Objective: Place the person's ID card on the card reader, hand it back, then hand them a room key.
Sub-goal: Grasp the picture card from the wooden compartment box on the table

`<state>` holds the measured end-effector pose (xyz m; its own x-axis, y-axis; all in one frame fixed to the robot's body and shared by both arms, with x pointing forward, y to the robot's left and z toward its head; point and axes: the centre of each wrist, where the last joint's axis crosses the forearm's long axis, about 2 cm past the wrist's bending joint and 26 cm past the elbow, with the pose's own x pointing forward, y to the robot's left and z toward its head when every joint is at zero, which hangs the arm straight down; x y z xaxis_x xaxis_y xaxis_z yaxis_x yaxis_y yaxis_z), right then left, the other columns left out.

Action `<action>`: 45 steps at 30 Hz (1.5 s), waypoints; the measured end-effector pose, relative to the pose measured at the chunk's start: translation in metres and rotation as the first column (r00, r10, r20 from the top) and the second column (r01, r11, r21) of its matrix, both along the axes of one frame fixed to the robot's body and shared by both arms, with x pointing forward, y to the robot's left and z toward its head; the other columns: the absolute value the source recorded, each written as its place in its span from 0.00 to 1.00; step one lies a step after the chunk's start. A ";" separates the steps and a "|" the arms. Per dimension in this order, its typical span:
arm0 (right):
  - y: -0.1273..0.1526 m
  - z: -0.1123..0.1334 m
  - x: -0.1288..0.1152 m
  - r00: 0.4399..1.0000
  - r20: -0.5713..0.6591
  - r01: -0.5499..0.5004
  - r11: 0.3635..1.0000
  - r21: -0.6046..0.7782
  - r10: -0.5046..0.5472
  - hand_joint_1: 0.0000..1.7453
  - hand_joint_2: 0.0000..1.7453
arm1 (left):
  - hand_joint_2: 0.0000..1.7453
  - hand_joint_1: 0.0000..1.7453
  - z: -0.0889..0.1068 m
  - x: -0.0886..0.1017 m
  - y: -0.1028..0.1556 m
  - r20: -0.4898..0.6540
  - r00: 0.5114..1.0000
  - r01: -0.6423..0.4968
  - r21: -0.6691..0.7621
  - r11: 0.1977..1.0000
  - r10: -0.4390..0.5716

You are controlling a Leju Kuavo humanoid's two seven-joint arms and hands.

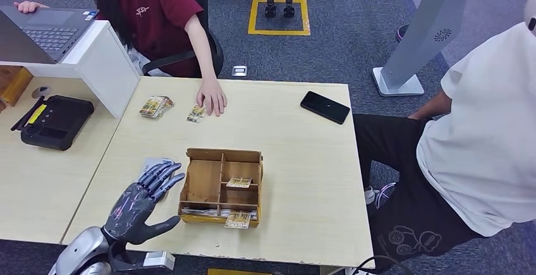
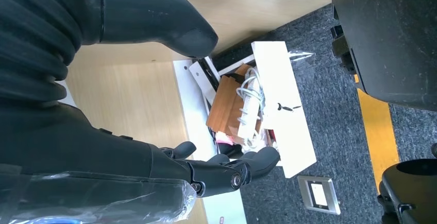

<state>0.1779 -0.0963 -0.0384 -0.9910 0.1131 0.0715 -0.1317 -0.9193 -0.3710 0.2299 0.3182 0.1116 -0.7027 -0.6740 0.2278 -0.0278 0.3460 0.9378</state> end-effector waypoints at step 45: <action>-0.009 -0.006 -0.006 0.988 -0.002 0.153 0.988 -0.016 -0.153 0.00 1.00 | 1.00 0.00 -0.021 -0.032 -0.001 0.033 0.999 -0.032 0.090 0.995 0.029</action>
<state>0.1717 -0.1048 -0.0445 -0.9617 0.2646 0.0720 -0.2726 -0.8940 -0.3555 0.1981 0.3174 0.0905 -0.6877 -0.7118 0.1430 -0.0673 0.2587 0.9636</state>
